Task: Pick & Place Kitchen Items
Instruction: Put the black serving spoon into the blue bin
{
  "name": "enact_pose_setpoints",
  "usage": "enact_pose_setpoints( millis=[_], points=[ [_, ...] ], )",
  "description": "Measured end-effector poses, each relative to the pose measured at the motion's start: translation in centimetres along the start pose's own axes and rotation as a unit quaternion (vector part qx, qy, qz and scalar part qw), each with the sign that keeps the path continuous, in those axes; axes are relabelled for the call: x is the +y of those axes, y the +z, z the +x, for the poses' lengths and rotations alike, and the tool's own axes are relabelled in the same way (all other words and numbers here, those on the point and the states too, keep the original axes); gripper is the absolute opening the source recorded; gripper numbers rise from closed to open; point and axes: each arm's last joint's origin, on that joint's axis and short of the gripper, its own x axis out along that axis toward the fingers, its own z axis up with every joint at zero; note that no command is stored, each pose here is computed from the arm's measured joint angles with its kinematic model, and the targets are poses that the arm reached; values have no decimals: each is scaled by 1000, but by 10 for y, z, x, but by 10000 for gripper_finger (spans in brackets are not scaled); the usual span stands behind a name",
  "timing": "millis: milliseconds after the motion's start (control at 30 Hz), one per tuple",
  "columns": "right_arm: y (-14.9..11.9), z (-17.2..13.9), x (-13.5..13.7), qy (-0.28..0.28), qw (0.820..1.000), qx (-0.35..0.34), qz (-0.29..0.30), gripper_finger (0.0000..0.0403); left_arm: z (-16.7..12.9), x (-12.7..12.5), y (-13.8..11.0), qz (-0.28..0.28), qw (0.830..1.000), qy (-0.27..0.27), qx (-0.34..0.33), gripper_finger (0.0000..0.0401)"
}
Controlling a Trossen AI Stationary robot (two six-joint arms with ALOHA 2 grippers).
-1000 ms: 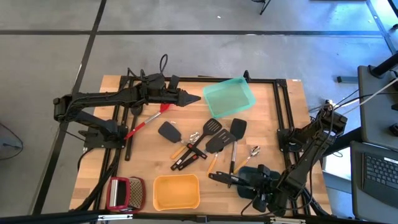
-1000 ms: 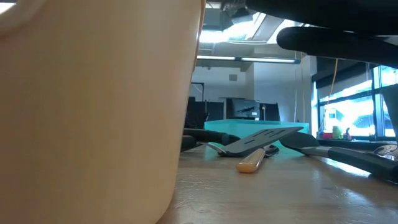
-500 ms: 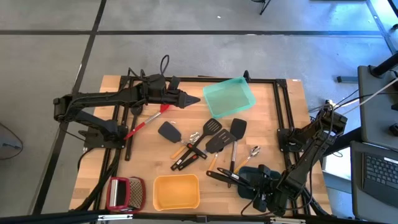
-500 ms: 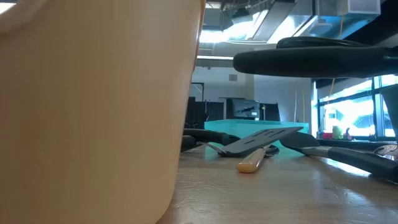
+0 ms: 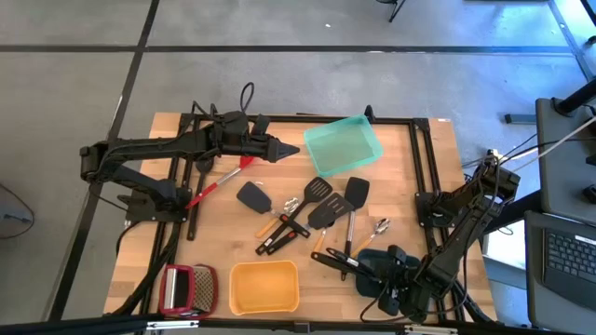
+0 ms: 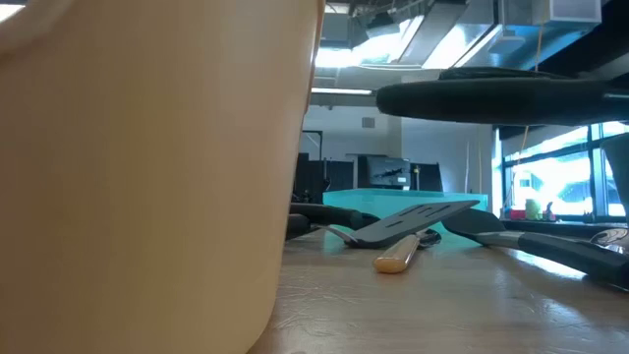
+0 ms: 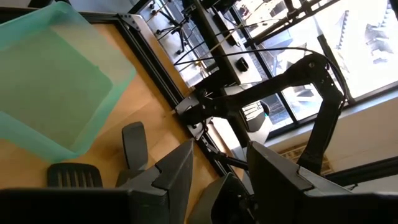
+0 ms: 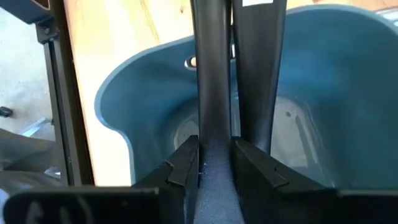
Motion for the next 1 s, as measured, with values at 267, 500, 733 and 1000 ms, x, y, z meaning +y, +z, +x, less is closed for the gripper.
enact_pose_setpoints(
  millis=[267, 500, 733, 1000],
  points=[
    [0, 0, 0, 0, 997, 7, -80, 93, 0, 1, -1, 3, 1000, 5, 4, 145],
    [-2, -1, -4, -14, 995, 28, -100, 93, 0, 2, -1, 6, 1000, 10, 7, 145],
    [-4, -1, -6, -19, 993, 47, -105, 93, -1, 5, 1, 6, 1000, 18, 5, 145],
    [-3, -1, -6, -23, 995, 40, -86, 94, -1, 7, 4, 4, 1000, 21, 2, 145]
  ],
)
